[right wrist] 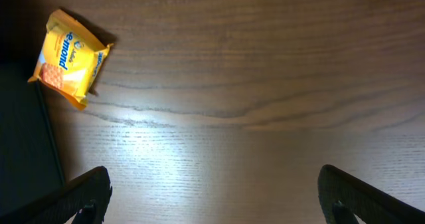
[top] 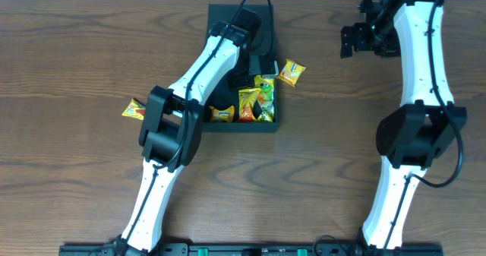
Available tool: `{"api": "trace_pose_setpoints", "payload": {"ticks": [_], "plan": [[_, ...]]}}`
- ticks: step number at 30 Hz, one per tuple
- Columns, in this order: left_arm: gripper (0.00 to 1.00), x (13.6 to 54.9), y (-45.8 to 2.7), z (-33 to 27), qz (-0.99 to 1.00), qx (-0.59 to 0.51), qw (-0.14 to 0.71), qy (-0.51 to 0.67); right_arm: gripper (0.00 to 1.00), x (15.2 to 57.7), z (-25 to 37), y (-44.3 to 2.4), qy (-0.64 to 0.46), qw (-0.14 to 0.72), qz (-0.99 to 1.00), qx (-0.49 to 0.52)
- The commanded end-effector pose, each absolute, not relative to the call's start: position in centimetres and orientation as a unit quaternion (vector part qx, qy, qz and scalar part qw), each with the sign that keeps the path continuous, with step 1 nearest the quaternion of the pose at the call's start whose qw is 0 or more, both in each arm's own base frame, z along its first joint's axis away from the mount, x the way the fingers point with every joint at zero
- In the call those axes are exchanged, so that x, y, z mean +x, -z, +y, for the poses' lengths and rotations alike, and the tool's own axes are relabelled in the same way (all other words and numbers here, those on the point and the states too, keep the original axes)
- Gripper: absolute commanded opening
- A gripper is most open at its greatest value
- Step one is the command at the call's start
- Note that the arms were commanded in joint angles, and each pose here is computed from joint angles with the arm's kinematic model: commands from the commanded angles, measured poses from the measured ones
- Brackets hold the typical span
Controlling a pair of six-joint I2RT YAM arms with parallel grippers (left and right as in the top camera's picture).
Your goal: Pack container
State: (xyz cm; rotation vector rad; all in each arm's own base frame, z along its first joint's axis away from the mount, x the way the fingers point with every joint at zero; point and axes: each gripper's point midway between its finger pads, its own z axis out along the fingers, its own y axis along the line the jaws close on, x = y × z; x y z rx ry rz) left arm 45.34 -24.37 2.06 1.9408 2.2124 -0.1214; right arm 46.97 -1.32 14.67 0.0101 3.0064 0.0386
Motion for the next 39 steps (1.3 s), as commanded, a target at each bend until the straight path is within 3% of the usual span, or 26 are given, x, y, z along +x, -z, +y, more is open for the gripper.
{"api": "trace_pose_setpoints", "payload": {"ticks": [1, 6, 14, 20, 23, 31, 33, 36, 39], "plan": [[0.06, 45.9, -4.9, -23.6, 0.757, 0.642, 0.119, 0.028, 0.99, 47.3, -0.8, -16.6, -0.015, 0.096, 0.995, -0.007], [0.06, 45.4, -11.5, -21.2, 0.779, 0.609, 0.147, 0.014, 0.99, 47.5, -0.6, -16.6, -0.015, 0.1, 0.995, -0.012], [0.06, 40.2, -18.9, -12.0, 0.84, 0.526, 0.114, 0.071, 0.99, 48.3, -0.5, -16.8, -0.014, 0.116, 0.993, -0.017], [0.05, 36.1, -19.2, -6.8, 0.85, 0.511, 0.043, 0.122, 0.99, 48.5, -0.5, -16.9, -0.014, 0.12, 0.993, -0.017], [0.06, 36.0, -19.6, -5.9, 0.854, 0.495, 0.056, 0.146, 0.99, 48.4, -0.5, -16.9, -0.014, 0.119, 0.993, -0.017], [0.06, 34.0, -16.1, -1.2, 0.908, 0.409, 0.022, 0.086, 0.99, 48.4, -0.7, -16.8, -0.016, 0.119, 0.992, -0.03], [0.06, 32.0, -15.3, -1.5, 0.908, 0.41, 0.039, 0.082, 0.99, 48.4, -0.7, -16.9, -0.029, 0.119, 0.992, -0.026], [0.24, 29.7, -15.6, -1.6, 0.907, 0.403, 0.101, 0.07, 0.99, 48.4, -1.2, -16.9, -0.042, 0.122, 0.992, -0.018], [0.26, 28.3, -16.0, -1.2, 0.912, 0.371, 0.166, 0.054, 0.99, 48.6, -1.7, -17.0, -0.05, 0.128, 0.991, -0.01]]}}
